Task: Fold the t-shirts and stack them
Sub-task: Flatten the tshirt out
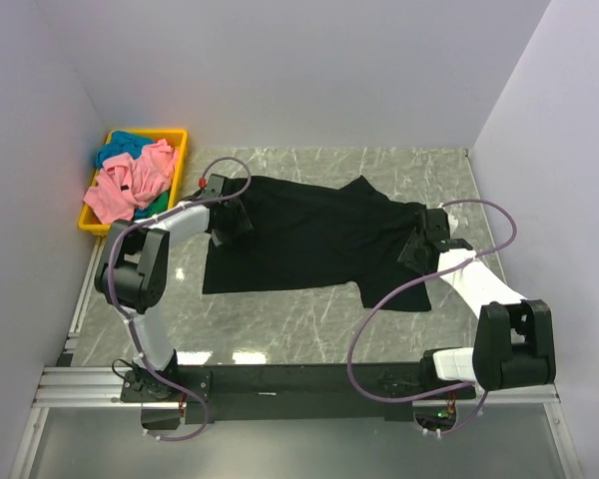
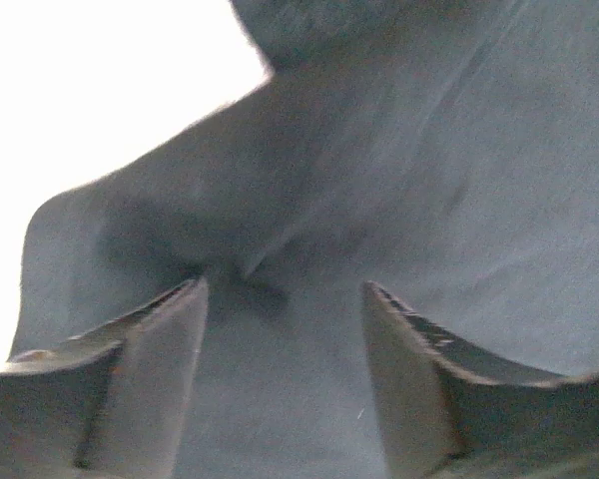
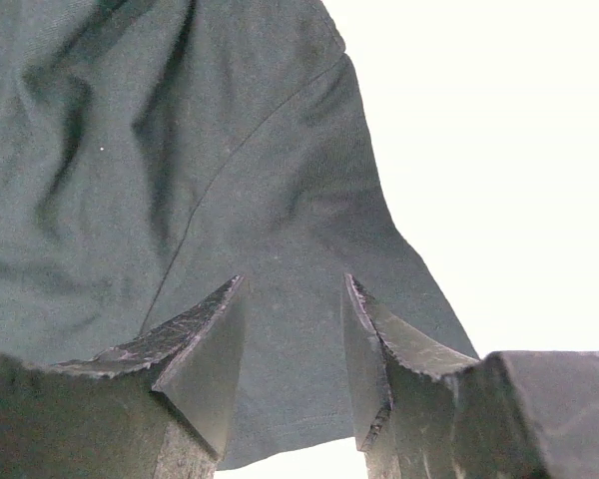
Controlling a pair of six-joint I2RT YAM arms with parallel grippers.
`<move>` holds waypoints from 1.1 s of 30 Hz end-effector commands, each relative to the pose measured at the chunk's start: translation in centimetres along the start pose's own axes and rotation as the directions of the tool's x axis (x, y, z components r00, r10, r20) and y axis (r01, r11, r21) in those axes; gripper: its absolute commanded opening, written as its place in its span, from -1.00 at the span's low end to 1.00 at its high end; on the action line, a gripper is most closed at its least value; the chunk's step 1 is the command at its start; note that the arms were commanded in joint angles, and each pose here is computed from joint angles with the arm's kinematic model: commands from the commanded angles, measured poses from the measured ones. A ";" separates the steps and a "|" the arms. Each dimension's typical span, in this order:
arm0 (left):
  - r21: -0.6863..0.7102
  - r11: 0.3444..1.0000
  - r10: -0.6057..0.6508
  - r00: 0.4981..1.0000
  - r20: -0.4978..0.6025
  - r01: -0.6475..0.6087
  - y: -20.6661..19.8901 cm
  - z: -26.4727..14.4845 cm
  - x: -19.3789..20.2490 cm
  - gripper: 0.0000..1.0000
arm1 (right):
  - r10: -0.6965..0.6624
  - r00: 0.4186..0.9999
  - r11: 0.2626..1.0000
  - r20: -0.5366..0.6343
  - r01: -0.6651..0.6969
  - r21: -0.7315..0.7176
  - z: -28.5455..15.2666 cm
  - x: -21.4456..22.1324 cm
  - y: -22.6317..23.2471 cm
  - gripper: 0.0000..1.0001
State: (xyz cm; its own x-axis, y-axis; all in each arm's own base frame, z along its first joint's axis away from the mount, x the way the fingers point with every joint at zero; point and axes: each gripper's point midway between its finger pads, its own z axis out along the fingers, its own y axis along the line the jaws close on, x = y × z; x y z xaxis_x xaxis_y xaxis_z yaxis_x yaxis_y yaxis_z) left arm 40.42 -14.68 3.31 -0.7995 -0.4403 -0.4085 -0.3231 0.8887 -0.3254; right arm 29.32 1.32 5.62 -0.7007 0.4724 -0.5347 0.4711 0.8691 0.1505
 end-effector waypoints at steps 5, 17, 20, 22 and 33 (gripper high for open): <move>-0.119 0.993 0.001 0.997 0.081 0.008 4.5 -7.9 1.2 0.57 | 0.011 0.999 1.000 0.040 -0.010 -0.028 -1.5 -0.8 0.2 0.03; -0.252 0.961 -0.100 0.993 0.054 0.111 11.4 -8.8 7.9 0.29 | -0.031 1.000 0.998 0.000 0.031 -0.046 -2.4 1.6 0.0 0.20; -0.267 0.959 -0.084 0.995 0.057 0.096 11.5 -8.3 7.6 0.28 | -0.035 0.999 0.998 0.009 0.036 -0.042 -2.6 1.5 -0.1 0.20; -0.269 0.959 -0.071 0.996 0.056 0.084 11.4 -8.0 7.3 0.27 | -0.041 0.999 0.998 0.003 0.042 -0.037 -2.5 1.6 -0.3 0.20; -0.310 0.949 -0.061 0.998 0.004 0.059 12.5 -6.0 8.7 -0.01 | -0.039 0.999 0.999 -0.009 0.039 0.018 -2.2 2.1 -1.4 0.19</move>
State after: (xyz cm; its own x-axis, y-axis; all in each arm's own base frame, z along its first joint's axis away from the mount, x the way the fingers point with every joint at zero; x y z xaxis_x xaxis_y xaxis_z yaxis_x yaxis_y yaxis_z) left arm 25.66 -6.35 1.55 -0.7781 -0.4933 -0.3887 -0.5114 0.8570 -0.0638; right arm 26.60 2.08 6.27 -0.7255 0.4468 -0.5235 0.4385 0.8863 0.1487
